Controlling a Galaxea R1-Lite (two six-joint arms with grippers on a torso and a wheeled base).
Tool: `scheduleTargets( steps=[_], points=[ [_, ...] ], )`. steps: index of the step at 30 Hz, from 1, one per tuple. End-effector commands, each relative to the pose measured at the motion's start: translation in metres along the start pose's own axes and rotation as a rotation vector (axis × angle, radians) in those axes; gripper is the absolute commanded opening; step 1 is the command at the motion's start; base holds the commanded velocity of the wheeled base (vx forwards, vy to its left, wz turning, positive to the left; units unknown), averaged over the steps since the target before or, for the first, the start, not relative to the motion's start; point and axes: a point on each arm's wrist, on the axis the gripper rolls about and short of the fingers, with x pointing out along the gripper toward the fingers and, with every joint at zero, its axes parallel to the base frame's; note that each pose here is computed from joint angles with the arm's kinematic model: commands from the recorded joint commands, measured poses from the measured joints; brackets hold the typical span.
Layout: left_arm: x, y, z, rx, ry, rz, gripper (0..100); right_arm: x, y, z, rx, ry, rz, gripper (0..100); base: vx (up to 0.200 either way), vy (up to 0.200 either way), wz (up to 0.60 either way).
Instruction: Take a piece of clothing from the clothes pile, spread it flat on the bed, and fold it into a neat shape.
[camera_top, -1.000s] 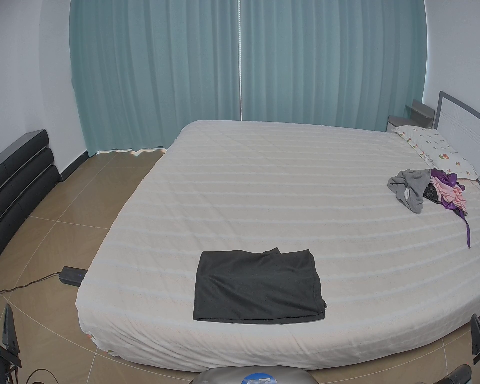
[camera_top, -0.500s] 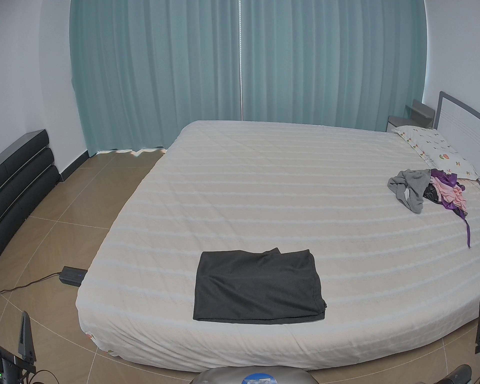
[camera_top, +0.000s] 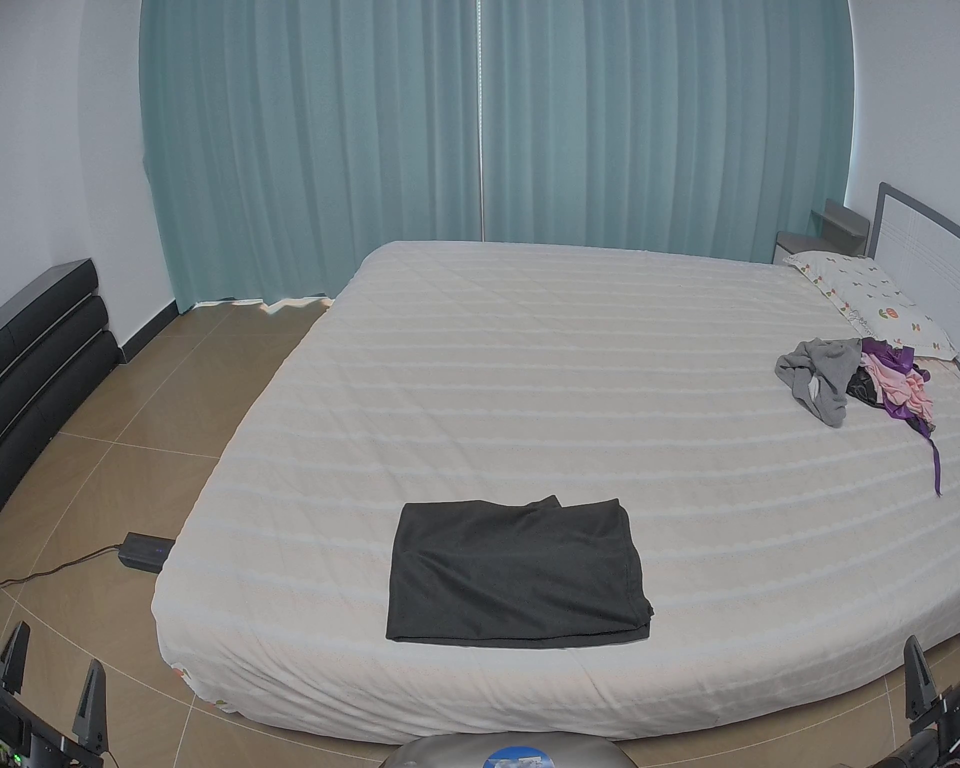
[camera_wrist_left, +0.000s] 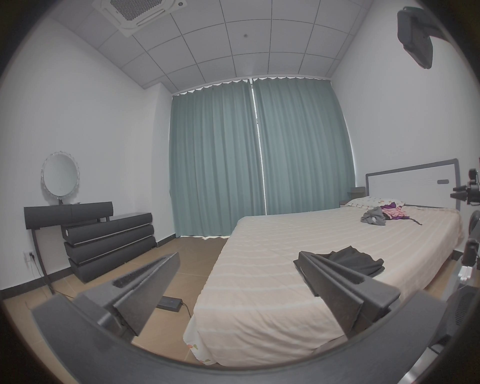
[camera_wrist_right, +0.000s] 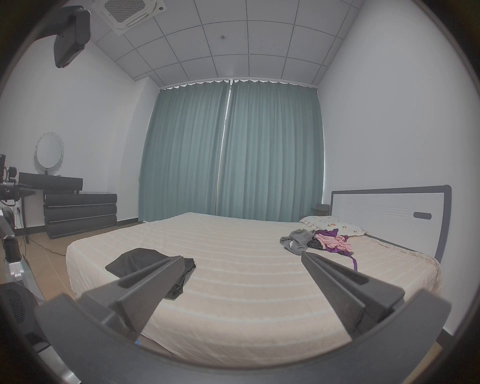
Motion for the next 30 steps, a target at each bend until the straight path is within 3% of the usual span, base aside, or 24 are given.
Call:
scheduleTargets(
  steps=[1,4,7,14,30],
  points=[
    [0.0007,-0.0005,-0.0053,-0.016,0.015,-0.006,100,0.0001,0.0004,-0.0054,0.007,0.014,-0.013,100,0.0,0.0,0.0],
    [0.0007,-0.0006,-0.0054,-0.076,0.017,-0.008,100,0.0,-0.0001,-0.0061,0.039,0.025,-0.036,100,0.0,0.0,0.0],
    [0.0007,-0.0006,-0.0058,-0.104,0.02,-0.008,100,0.0,0.0006,-0.0104,0.124,0.06,-0.029,100,0.0,0.0,0.0],
    [0.0003,-0.0023,-0.0102,-0.082,0.066,-0.071,100,-0.0007,0.001,-0.0126,0.091,0.095,-0.016,100,0.0,0.0,0.0],
    [0.0004,-0.0024,-0.0105,-0.068,0.065,-0.076,100,-0.0005,0.0012,-0.0128,0.087,0.091,-0.006,100,0.0,0.0,0.0]
  ],
)
